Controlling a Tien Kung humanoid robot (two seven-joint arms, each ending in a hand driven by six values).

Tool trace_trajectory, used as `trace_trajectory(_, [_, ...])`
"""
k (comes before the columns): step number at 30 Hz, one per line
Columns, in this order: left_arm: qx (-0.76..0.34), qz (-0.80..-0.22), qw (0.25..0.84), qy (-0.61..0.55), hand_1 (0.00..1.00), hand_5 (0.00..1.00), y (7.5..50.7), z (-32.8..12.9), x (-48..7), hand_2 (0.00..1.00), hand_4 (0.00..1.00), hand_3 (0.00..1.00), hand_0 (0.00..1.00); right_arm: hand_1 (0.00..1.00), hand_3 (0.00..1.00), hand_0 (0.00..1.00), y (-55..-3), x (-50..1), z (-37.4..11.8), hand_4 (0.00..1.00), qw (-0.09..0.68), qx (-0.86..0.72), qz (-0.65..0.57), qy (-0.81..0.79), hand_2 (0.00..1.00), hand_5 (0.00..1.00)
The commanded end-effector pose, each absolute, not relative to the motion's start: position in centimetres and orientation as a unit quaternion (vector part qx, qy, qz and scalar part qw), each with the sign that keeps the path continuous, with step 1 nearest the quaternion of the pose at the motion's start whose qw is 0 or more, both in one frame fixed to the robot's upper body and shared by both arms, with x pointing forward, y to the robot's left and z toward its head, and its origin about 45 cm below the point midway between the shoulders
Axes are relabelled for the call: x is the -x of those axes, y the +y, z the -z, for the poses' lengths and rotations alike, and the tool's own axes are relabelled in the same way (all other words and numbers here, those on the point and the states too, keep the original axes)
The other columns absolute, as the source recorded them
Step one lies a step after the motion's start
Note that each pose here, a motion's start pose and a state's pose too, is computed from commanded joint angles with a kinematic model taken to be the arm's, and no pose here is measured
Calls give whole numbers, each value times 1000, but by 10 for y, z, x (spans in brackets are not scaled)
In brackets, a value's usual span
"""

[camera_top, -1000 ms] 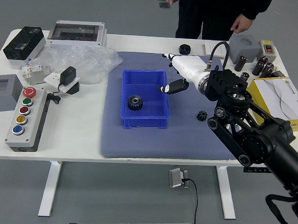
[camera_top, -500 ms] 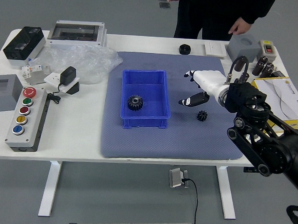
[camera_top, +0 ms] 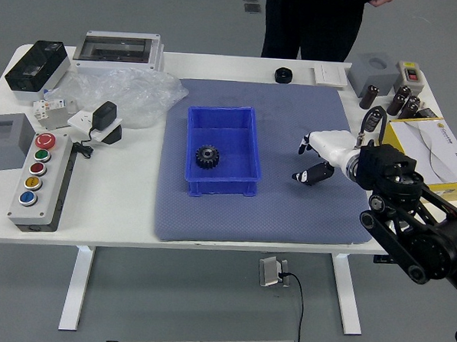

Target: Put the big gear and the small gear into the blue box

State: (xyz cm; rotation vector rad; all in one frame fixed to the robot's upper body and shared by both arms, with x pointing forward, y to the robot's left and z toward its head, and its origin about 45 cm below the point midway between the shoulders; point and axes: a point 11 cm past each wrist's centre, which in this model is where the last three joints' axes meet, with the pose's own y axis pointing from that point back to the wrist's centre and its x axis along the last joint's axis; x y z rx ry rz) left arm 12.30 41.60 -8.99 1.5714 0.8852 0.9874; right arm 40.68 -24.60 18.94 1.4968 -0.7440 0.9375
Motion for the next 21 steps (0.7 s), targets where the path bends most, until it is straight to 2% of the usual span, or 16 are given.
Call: trace_trajectory(21, [-653, -410, 520, 367, 852, 488, 413, 90, -126, 855, 785, 865, 877, 629, 662, 680, -250, -402, -172, 678, 588, -637, -390, -311, 693, 305])
